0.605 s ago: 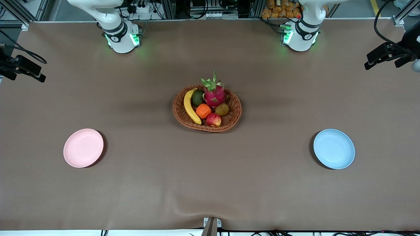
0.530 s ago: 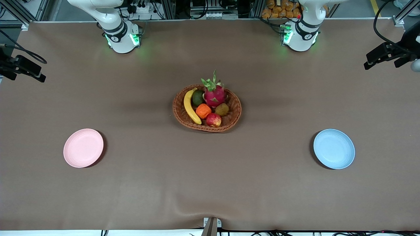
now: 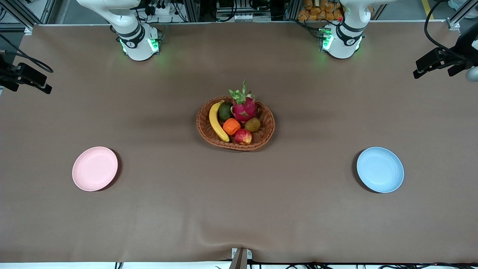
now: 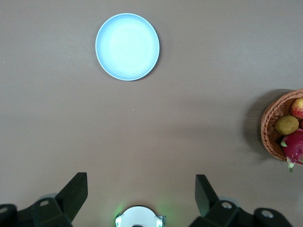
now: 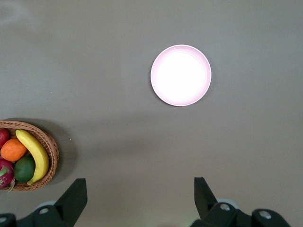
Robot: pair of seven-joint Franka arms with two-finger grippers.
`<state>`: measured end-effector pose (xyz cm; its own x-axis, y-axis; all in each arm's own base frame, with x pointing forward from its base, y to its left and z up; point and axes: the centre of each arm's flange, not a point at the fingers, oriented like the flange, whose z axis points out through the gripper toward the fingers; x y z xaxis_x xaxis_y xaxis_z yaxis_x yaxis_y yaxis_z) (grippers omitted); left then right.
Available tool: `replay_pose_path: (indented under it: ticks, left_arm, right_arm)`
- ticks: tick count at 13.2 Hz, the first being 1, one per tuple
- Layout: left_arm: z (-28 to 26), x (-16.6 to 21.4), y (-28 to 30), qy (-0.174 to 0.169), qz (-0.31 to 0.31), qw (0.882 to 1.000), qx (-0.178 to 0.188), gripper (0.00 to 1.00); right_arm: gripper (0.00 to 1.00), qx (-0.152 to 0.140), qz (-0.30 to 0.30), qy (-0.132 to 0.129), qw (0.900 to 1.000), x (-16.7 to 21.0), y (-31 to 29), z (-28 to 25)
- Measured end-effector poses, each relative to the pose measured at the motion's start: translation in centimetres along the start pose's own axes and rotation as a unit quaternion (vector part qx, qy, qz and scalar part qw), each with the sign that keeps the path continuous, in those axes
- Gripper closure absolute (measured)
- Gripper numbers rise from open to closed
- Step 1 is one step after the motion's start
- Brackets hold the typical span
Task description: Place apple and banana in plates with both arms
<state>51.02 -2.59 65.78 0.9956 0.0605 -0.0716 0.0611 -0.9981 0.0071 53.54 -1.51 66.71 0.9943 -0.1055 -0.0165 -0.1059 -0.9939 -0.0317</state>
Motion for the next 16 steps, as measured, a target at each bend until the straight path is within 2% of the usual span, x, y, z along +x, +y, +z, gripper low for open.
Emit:
replay_pose_path:
  ticks: [3, 7, 11, 16]
  left_arm:
    - [3.5, 1.5, 6.1, -0.031, 0.03, 0.999, 0.006, 0.0]
    - [11.1, 3.8, 18.3, -0.045, -0.017, 0.999, 0.006, 0.0]
    - [19.4, 4.9, 28.1, -0.036, -0.04, 0.999, -0.005, 0.0]
    - [26.4, 5.3, 36.2, -0.015, -0.018, 0.999, -0.028, 0.0]
  right_arm:
    - [0.0, 0.0, 0.0, 0.0, 1.0, 0.0, 0.0, 0.0]
    - [0.0, 0.0, 0.001, 0.0, 1.0, 0.0, 0.1, 0.0]
    - [0.0, 0.0, 0.001, 0.0, 1.0, 0.0, 0.1, 0.0]
    - [0.0, 0.0, 0.001, 0.0, 1.0, 0.0, 0.1, 0.0]
